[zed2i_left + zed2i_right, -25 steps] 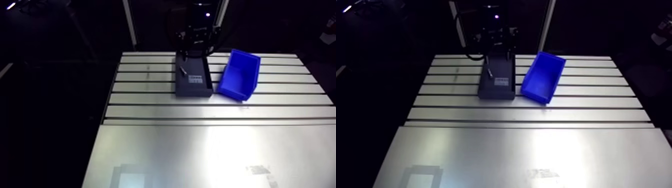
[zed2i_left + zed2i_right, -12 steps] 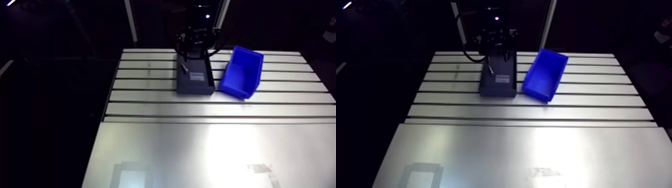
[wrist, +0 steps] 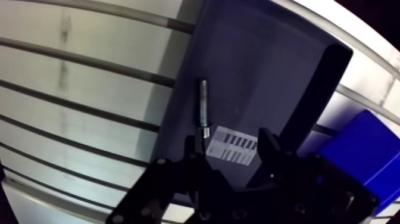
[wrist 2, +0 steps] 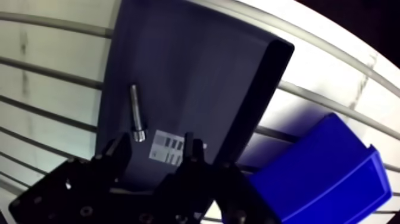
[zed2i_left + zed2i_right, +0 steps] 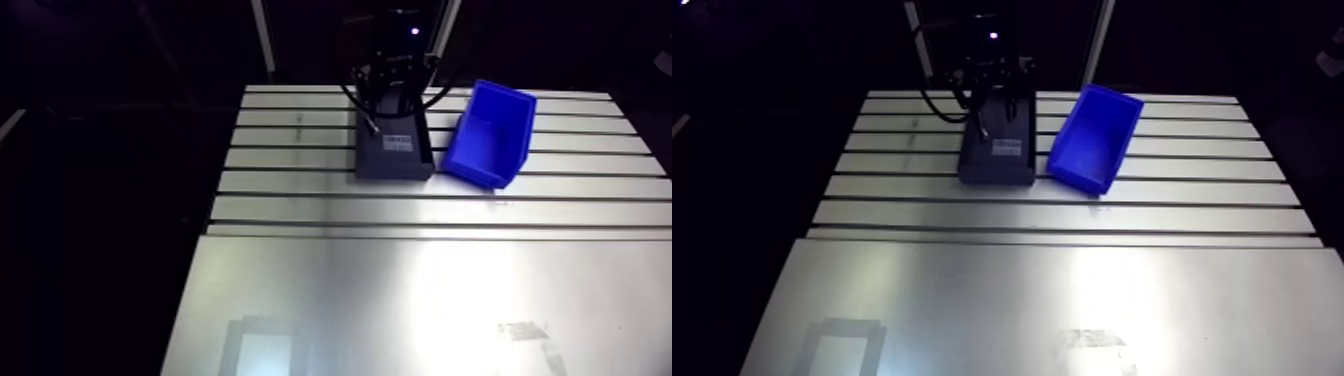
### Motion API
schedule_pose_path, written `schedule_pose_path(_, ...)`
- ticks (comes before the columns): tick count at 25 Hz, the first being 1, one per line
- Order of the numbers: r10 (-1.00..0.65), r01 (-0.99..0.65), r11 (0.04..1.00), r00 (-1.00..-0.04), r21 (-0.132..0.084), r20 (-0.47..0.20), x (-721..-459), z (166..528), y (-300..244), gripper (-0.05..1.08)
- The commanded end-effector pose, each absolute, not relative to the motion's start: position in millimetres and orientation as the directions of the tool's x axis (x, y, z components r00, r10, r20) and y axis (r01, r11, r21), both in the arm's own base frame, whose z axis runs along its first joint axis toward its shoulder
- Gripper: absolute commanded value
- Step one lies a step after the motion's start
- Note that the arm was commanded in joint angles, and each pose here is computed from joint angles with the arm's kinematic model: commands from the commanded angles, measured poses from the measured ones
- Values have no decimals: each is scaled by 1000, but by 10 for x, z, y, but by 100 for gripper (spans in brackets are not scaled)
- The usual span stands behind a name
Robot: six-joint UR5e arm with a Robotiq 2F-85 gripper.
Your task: Pick up the M10 bolt from the tray and put it into the blue bin.
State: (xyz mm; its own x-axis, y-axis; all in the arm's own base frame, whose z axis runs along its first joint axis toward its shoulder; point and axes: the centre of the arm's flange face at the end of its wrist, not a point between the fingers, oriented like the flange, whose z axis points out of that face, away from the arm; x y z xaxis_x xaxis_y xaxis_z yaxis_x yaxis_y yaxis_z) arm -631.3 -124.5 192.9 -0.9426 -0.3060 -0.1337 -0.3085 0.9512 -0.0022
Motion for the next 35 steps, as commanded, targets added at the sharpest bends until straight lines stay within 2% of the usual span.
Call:
schedule_pose_path(1, -317, -318, 948, -940, -10, -125, -6307, 1913, -1323, 44)
schedule_pose_path(26, -322, -323, 946, -939, -10, -120, -6361, 1777, -1344, 44)
schedule_pose_path(35, -322, -323, 946, -939, -10, -119, -6381, 1759, -1344, 47)
